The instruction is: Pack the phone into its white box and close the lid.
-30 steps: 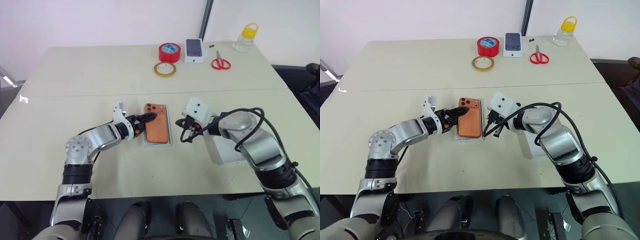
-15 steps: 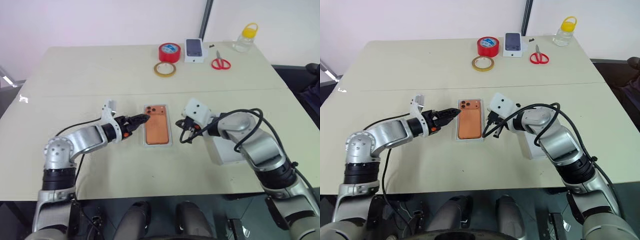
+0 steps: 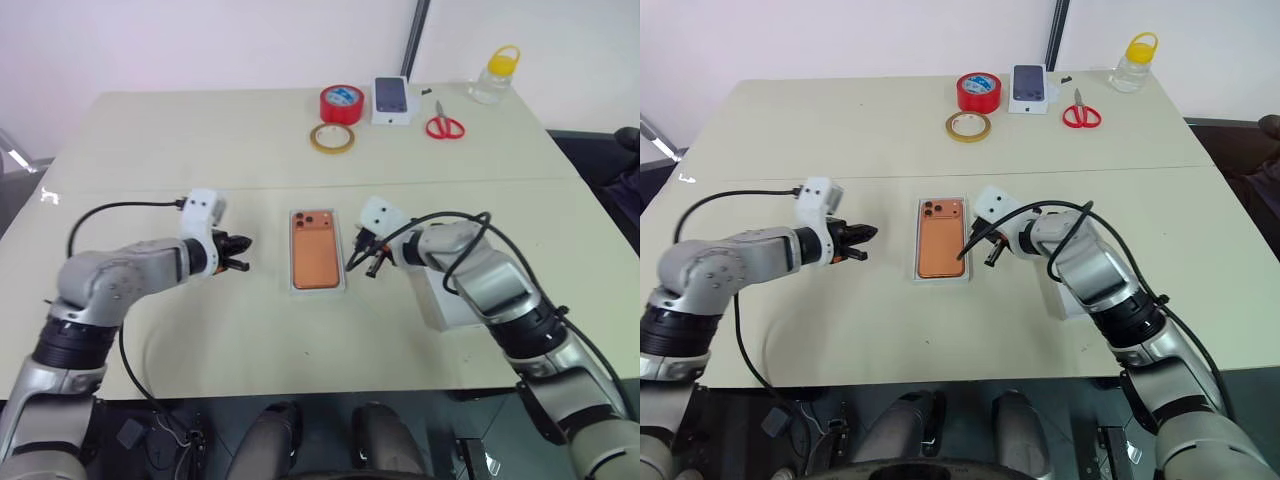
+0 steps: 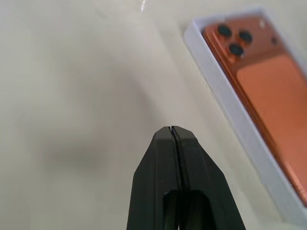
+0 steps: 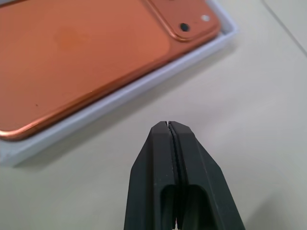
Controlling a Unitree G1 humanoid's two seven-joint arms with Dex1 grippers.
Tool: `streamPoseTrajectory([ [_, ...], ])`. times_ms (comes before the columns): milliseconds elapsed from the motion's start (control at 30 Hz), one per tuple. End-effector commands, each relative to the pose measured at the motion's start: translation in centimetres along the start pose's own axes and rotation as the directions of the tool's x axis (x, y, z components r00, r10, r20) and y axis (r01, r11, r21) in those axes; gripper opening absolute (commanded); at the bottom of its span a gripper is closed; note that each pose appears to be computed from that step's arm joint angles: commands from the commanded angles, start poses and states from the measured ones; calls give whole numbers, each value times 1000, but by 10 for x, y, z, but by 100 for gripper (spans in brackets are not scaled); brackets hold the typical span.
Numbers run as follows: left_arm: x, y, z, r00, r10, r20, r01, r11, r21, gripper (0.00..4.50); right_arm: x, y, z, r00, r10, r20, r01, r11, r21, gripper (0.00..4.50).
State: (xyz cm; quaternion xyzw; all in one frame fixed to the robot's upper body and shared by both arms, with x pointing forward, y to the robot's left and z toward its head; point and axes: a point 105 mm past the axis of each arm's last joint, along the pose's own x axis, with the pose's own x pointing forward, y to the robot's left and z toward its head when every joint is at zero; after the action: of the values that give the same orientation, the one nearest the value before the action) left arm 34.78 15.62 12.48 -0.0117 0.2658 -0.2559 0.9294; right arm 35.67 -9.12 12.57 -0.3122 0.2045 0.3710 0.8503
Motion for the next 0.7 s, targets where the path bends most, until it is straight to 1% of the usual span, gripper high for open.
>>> streamPoseTrajectory([
  [33,14,-7,8,1000,-27,-4,27,988,149,3,7,-8,13,998,-59,5,59,994,-97,0],
  [133,30,-21,5,996,-77,-49,86,969,233,3,19,-7,19,998,-58,4,58,992,-113,0],
  [233,38,-34,3,989,-128,-74,143,956,254,3,25,-5,23,999,-47,6,48,990,-132,0],
  [367,43,-53,-9,969,-202,-143,236,926,295,3,28,3,31,1000,-9,28,13,989,-149,0],
  [500,43,-71,-7,953,-269,-142,300,910,286,3,21,11,29,999,22,32,-17,986,-164,0],
  [700,40,-119,-8,888,-426,-173,460,840,289,3,-5,18,11,999,47,5,-45,985,-169,0],
])
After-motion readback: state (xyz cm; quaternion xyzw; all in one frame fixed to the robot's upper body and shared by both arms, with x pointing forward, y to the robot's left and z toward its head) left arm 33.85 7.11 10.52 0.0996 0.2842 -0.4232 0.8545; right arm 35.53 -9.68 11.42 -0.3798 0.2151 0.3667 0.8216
